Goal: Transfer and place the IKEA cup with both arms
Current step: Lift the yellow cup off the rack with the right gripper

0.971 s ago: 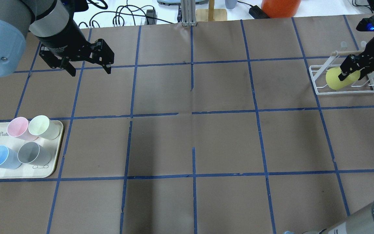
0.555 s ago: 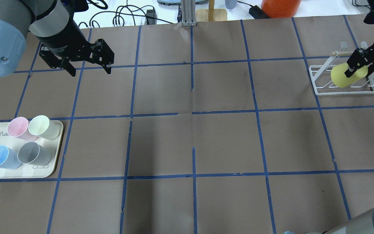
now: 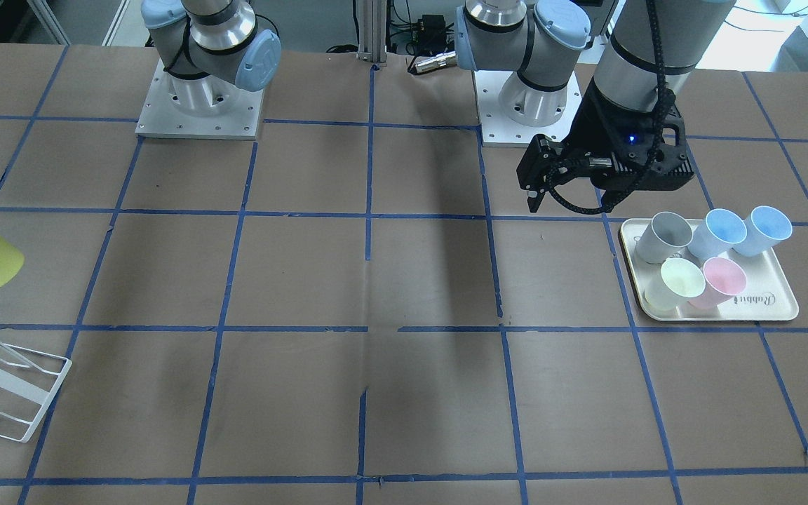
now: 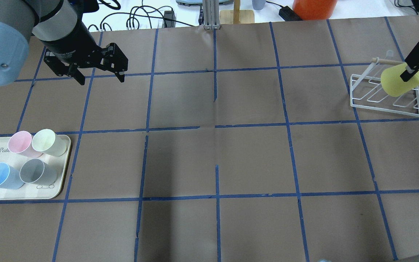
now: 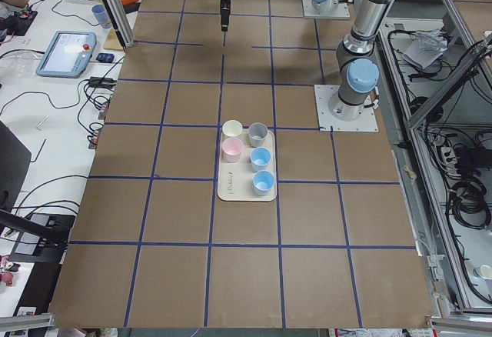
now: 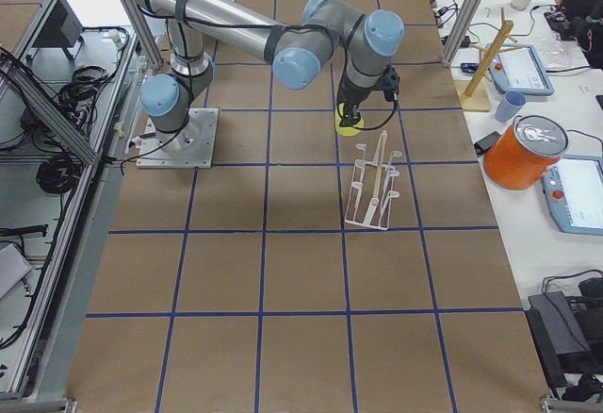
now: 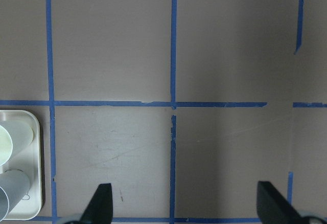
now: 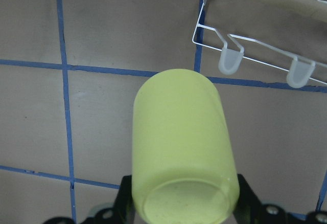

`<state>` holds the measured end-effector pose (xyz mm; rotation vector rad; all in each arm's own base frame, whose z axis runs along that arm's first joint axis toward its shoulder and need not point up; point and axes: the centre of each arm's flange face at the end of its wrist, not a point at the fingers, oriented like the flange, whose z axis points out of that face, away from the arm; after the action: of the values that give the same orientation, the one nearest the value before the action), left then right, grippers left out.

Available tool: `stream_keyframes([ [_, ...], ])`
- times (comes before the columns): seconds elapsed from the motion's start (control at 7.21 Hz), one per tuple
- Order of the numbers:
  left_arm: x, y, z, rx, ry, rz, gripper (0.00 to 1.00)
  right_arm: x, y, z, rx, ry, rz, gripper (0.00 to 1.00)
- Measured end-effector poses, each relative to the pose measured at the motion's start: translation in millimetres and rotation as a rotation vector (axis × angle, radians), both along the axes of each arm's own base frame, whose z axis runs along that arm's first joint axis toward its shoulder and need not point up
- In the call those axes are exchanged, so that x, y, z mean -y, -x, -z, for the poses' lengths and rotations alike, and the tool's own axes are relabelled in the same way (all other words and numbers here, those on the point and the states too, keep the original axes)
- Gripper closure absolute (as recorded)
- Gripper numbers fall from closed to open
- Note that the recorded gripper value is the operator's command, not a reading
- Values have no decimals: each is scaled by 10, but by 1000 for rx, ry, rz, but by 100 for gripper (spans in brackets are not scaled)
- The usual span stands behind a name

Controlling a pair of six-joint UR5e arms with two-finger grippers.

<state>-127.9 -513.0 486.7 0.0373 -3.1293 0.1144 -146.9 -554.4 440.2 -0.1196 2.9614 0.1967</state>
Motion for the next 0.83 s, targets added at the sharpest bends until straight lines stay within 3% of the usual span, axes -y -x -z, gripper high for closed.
stream_keyframes([
  [0.28, 2, -4, -78, -50, 16, -7, 0, -50, -181, -127, 45, 18, -7, 89],
  [0.42, 21, -45, -138, -132, 28, -23, 0, -9, -392, -165, 96, 45, -22, 89],
  [0.55, 60, -150, -185, -244, 41, -55, 0, 54, -674, -191, 163, 77, -43, 89],
  [0.83, 151, -265, -268, -569, 69, -107, 0, 169, -1268, -243, 343, 146, -76, 89],
])
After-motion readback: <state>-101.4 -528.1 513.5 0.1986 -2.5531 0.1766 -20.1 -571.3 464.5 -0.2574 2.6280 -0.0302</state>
